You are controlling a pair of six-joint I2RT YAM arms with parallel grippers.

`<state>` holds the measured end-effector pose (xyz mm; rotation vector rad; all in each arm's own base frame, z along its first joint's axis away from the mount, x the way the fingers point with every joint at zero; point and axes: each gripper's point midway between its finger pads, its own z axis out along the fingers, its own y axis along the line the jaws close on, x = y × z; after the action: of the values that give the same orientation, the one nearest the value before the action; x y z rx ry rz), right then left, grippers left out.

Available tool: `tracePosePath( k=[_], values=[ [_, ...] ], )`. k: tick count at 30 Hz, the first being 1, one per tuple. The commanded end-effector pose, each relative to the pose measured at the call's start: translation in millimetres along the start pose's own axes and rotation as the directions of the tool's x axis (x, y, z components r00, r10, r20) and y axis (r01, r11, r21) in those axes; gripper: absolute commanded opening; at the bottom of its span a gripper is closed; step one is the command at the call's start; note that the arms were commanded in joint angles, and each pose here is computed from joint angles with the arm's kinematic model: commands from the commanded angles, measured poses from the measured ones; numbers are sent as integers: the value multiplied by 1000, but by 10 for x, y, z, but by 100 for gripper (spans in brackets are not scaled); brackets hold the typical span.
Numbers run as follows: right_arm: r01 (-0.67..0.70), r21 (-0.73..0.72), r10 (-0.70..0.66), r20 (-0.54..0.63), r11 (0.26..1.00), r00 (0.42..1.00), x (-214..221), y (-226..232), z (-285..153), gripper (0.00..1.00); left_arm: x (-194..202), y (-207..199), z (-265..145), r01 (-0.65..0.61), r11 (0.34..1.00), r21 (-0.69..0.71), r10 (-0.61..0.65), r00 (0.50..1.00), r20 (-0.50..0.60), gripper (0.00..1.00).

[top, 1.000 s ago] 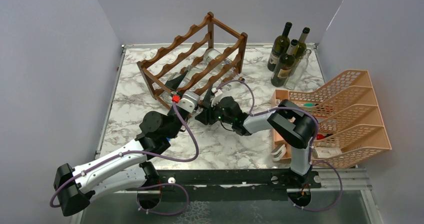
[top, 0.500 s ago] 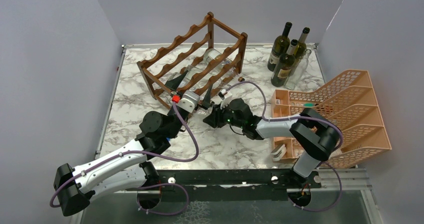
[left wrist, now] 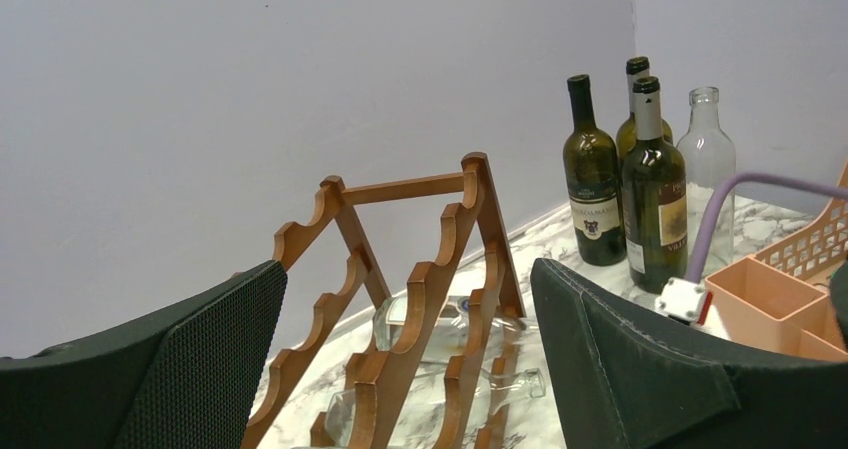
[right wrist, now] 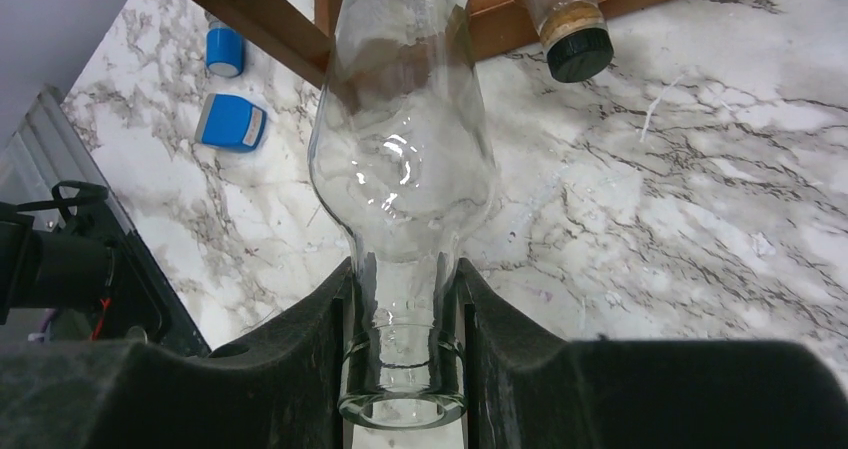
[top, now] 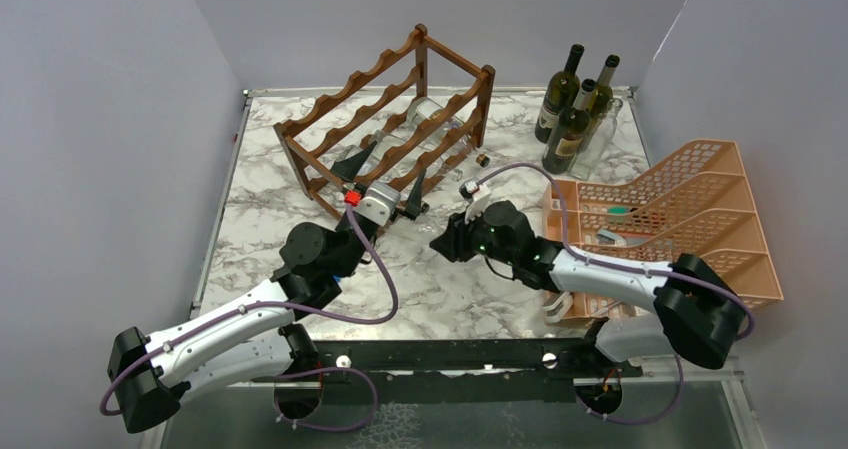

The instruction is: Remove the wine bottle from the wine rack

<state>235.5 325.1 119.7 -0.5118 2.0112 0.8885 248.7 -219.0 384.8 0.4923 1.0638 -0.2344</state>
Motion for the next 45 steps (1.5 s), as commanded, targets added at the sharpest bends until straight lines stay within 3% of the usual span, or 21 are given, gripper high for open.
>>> tracePosePath(
  k=[1,19,26,30,34,37,45],
  values=[
    [35,90,-37,27,995,999,-162,-108,-217,1,33,-70,6,0,1000,30,-1,1000,12,99],
    [50,221,-23,-121,974,992,-167,-193,-855,1,97,-320,38,0,990,142,-2,1000,13,99],
    [76,289,-29,-162,954,986,-261,-243,-1084,1,119,-619,14,-14,957,290,4,999,35,98],
    [74,298,-16,-191,952,981,-391,-162,-1251,1,24,-1026,-130,-10,865,501,-42,995,93,95],
    [93,260,-37,-212,961,977,-445,-69,-1358,1,-9,-1472,-430,-40,687,726,-85,987,135,91],
    [114,241,-54,-244,964,968,-441,-33,-1421,1,141,-1693,-709,-108,563,819,-71,981,178,98],
    [199,48,-181,-257,979,949,-497,249,-1512,1,642,-1994,-816,-56,455,889,-19,997,72,99]
  ],
)
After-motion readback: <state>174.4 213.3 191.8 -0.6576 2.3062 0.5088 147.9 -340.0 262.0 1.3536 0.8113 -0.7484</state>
